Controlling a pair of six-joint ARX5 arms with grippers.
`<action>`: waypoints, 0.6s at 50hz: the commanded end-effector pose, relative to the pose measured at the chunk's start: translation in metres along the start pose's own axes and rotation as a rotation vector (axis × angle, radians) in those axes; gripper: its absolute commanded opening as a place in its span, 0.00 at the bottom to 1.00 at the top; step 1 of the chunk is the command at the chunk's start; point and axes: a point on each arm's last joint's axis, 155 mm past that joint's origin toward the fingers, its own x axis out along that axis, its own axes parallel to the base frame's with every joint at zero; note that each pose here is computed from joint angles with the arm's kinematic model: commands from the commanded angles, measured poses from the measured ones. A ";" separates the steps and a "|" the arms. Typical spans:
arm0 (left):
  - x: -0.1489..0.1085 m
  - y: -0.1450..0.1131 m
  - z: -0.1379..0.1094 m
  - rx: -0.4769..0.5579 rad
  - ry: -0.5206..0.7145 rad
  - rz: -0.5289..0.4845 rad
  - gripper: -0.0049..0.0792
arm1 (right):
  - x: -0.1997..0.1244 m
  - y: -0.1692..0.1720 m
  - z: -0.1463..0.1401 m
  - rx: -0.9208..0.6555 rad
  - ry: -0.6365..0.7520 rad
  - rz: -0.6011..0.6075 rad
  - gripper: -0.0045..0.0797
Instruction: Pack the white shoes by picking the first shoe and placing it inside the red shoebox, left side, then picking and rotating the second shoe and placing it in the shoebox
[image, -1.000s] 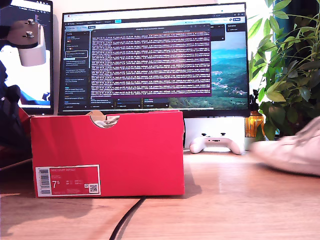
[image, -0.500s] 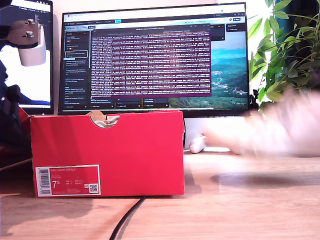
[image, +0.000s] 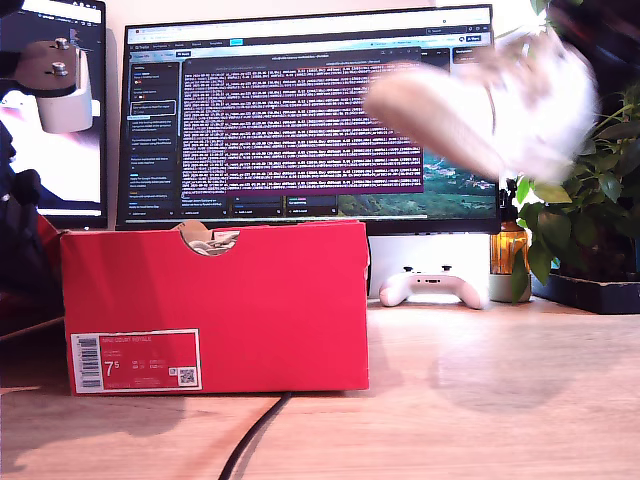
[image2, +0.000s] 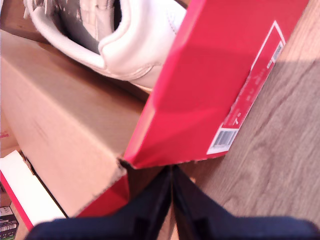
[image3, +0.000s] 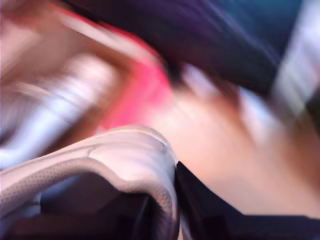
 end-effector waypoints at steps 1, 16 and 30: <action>0.000 0.001 0.004 -0.002 -0.011 0.003 0.04 | -0.004 0.017 0.034 -0.082 -0.100 0.039 0.04; 0.000 0.001 0.004 -0.002 -0.011 0.003 0.04 | 0.022 0.061 0.096 -0.301 -0.331 0.109 0.04; 0.000 0.001 0.004 -0.002 -0.011 0.003 0.04 | 0.054 0.074 0.130 -0.334 -0.366 0.151 0.04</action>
